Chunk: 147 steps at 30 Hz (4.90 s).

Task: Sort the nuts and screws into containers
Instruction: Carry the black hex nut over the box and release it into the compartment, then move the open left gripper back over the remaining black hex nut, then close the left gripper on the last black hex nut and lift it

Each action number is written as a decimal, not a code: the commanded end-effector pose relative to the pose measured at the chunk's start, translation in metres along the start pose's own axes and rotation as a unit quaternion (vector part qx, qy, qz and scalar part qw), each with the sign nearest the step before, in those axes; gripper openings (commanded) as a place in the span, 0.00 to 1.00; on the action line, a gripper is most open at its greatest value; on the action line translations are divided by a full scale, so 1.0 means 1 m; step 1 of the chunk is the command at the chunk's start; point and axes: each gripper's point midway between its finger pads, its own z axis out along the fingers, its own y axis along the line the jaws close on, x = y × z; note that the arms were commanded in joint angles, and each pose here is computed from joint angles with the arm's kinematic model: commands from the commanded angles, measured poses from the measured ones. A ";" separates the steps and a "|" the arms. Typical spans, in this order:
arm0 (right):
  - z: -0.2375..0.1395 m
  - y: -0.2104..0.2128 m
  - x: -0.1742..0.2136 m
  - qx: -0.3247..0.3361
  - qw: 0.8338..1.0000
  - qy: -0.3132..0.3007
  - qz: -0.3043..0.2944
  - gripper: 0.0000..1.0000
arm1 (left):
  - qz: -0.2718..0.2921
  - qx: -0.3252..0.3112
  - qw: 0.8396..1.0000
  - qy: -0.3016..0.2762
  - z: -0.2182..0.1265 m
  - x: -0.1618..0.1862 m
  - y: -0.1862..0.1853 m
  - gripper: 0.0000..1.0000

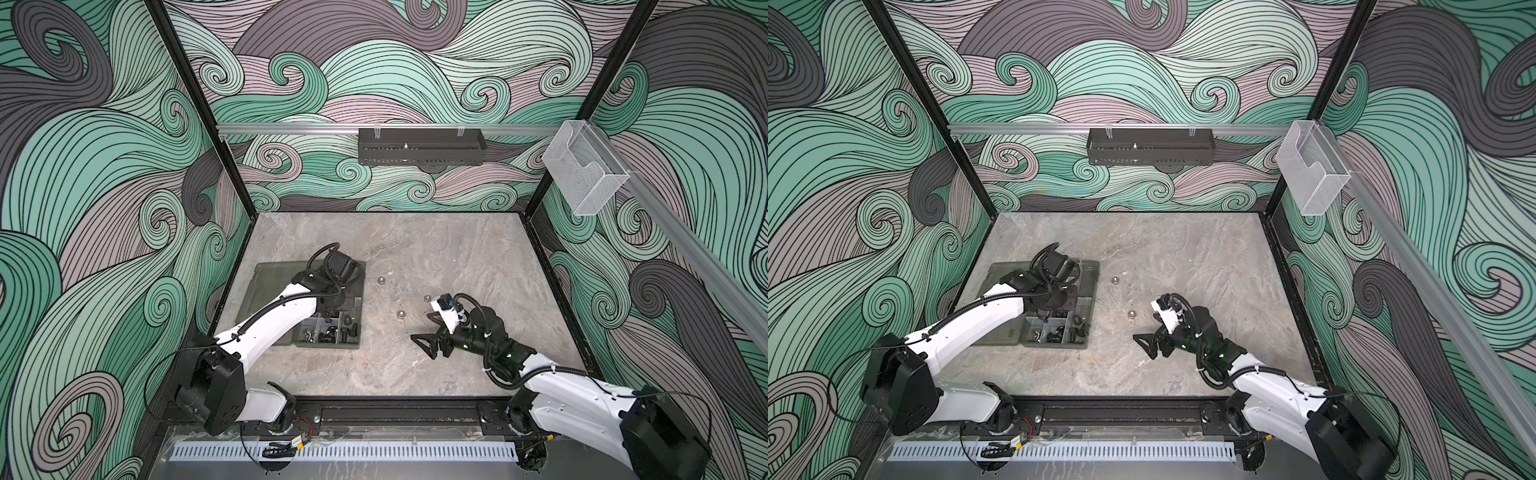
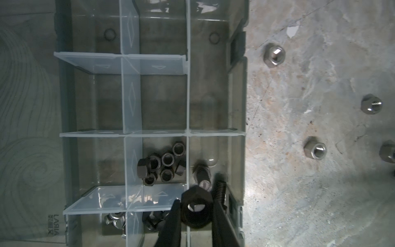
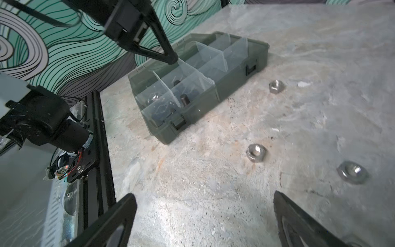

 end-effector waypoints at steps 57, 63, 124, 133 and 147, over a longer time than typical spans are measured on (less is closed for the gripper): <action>0.005 0.006 -0.005 -0.009 0.999 -0.016 -0.051 0.99 | -0.035 -0.048 0.997 0.042 0.037 0.010 0.033 0.32; 0.003 0.006 -0.006 -0.006 0.999 -0.016 -0.051 0.99 | -0.039 -0.031 0.998 0.031 0.032 0.011 0.028 0.32; -0.103 -0.022 0.067 0.141 0.950 -0.007 0.277 0.99 | 0.178 0.169 0.963 0.107 0.115 0.094 -0.327 0.40; -0.103 -0.023 0.066 0.143 0.951 -0.010 0.275 0.99 | 0.193 0.057 0.973 0.112 0.128 0.097 -0.288 0.33; -0.102 -0.020 0.066 0.133 0.952 -0.007 0.275 0.99 | 0.207 0.015 0.973 0.096 0.127 0.086 -0.266 0.28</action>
